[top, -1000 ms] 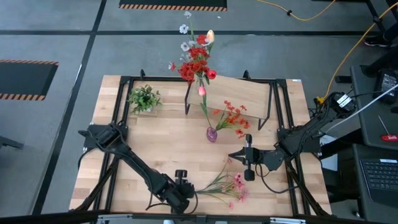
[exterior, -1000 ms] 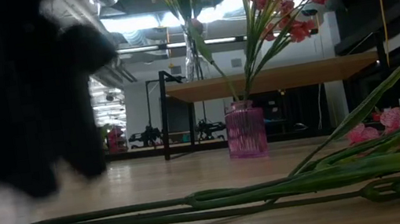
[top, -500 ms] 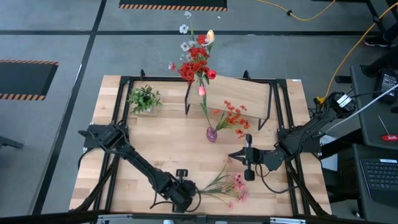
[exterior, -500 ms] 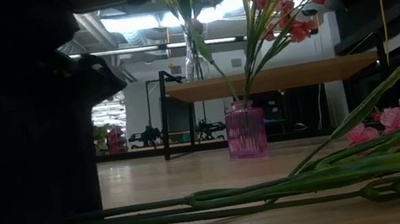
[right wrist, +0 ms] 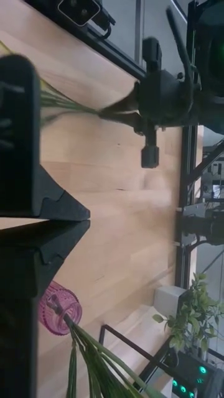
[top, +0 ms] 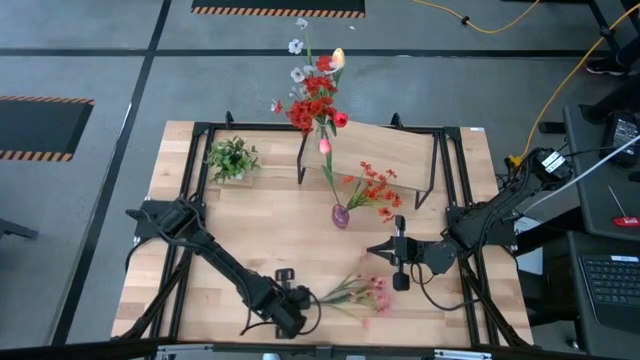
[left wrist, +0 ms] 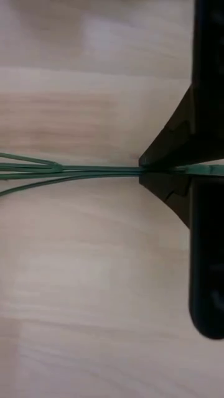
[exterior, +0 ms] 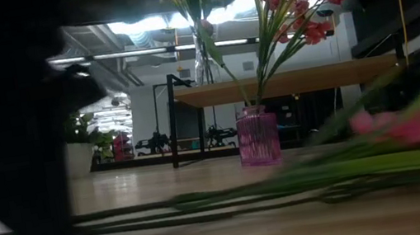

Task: Pick and place flowers into a vace then onto a shelf
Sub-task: Put the pink flowers into the purple vase

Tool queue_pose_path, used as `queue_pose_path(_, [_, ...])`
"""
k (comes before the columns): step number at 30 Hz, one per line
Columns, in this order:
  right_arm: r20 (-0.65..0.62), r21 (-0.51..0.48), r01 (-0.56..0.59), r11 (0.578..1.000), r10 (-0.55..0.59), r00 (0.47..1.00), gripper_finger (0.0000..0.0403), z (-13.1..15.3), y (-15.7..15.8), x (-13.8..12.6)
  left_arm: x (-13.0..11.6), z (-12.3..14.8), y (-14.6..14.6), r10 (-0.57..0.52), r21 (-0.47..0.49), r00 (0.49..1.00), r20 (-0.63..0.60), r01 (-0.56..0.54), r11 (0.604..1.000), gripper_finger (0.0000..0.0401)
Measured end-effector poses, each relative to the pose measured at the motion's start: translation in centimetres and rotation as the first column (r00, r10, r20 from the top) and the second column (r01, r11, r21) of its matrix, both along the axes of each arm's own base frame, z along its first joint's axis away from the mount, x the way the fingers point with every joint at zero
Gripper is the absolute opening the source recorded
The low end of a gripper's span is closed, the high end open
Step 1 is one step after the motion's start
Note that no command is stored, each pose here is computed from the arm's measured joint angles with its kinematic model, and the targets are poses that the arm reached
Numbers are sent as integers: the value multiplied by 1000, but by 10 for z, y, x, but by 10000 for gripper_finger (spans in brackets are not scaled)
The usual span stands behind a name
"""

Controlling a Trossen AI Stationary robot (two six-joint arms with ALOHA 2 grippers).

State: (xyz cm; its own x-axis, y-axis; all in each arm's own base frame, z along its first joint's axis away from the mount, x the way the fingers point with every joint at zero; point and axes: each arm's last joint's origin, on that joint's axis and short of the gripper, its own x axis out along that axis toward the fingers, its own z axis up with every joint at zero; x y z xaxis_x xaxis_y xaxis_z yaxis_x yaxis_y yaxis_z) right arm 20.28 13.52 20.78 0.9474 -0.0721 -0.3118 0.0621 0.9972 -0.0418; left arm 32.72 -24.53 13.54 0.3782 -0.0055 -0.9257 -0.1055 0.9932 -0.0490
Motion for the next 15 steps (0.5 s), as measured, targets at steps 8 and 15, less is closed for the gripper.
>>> queue_pose_path(8, [6,6,0,1000,0,1000,11,1,0,0,-28,23,2,-7,97,996,-85,15,995,4])
queue_pose_path(15, [12,26,4,1000,-4,1000,11,1,0,0,-43,36,-5,-40,122,998,-57,47,991,4])
